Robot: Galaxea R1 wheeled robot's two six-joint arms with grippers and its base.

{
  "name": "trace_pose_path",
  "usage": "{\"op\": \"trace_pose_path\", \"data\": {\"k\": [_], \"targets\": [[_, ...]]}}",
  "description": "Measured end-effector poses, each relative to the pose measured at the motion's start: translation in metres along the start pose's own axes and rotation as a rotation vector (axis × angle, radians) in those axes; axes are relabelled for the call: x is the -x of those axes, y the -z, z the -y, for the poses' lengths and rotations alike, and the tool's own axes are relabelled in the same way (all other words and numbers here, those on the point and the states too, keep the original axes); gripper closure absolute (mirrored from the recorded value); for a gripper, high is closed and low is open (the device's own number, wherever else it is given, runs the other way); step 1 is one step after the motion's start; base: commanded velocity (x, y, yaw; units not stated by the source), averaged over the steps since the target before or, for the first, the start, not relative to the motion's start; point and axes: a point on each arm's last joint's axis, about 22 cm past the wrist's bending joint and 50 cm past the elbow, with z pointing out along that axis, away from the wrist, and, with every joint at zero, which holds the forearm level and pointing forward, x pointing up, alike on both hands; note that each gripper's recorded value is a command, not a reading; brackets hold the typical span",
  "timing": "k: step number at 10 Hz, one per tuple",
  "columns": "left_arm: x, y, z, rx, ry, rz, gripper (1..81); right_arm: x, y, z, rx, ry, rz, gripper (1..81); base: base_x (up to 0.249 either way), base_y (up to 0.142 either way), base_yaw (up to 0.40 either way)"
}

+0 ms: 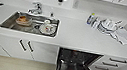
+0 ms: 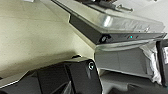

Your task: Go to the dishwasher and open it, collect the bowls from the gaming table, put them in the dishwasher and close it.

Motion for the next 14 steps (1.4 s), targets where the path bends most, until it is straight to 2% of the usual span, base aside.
{"op": "trace_pose_path", "data": {"k": [1, 2, 4, 5, 6, 7, 8, 9, 10, 12, 14], "targets": [[0.036, 0.002, 0.01, -0.002, -0.004, 0.025, 1.0, -0.022, 0.016, 0.003, -0.014, -0.002, -0.023, 81.1, 0.0, 0.0, 0.0], [0.074, 0.005, 0.021, -0.015, -0.018, 0.059, 1.0, -0.047, 0.029, 0.009, -0.031, -0.004, -0.05, 81.1, 0.0, 0.0, 0.0], [0.157, 0.005, 0.028, -0.019, -0.014, 0.141, 1.0, -0.102, 0.05, 0.029, -0.073, 0.002, -0.112, 81.1, 0.0, 0.0, 0.0], [0.198, 0.004, 0.038, -0.041, -0.008, 0.184, 1.0, -0.122, 0.057, 0.046, -0.106, -0.002, -0.134, 81.1, 0.0, 0.0, 0.0], [0.236, 0.003, 0.054, -0.077, -0.013, 0.225, 1.0, -0.141, 0.062, 0.06, -0.129, 0.0, -0.152, 81.1, 0.0, 0.0, 0.0], [0.27, 0.001, 0.063, -0.095, -0.003, 0.259, 1.0, -0.161, 0.07, 0.067, -0.139, 0.008, -0.174, 81.1, 0.0, 0.0, 0.0], [0.299, -0.002, 0.061, -0.087, 0.013, 0.279, 1.0, -0.185, 0.082, 0.074, -0.147, 0.009, -0.202, 81.1, 0.0, 0.0, 0.0], [0.321, -0.004, 0.057, -0.069, 0.027, 0.284, 1.0, -0.203, 0.091, 0.079, -0.154, 0.013, -0.225, 81.1, 0.0, 0.0, 0.0], [0.341, -0.002, 0.063, -0.066, 0.036, 0.286, 1.0, -0.221, 0.095, 0.091, -0.171, 0.016, -0.244, 81.1, 0.0, 0.0, 0.0], [0.371, -0.001, 0.079, -0.083, 0.045, 0.295, 1.0, -0.26, 0.098, 0.12, -0.204, 0.03, -0.275, 81.1, 0.0, 0.0, 0.0], [0.394, -0.01, 0.077, -0.076, 0.059, 0.292, 1.0, -0.299, 0.083, 0.167, -0.248, 0.059, -0.283, 81.1, 0.0, 0.0, 0.0]]}}
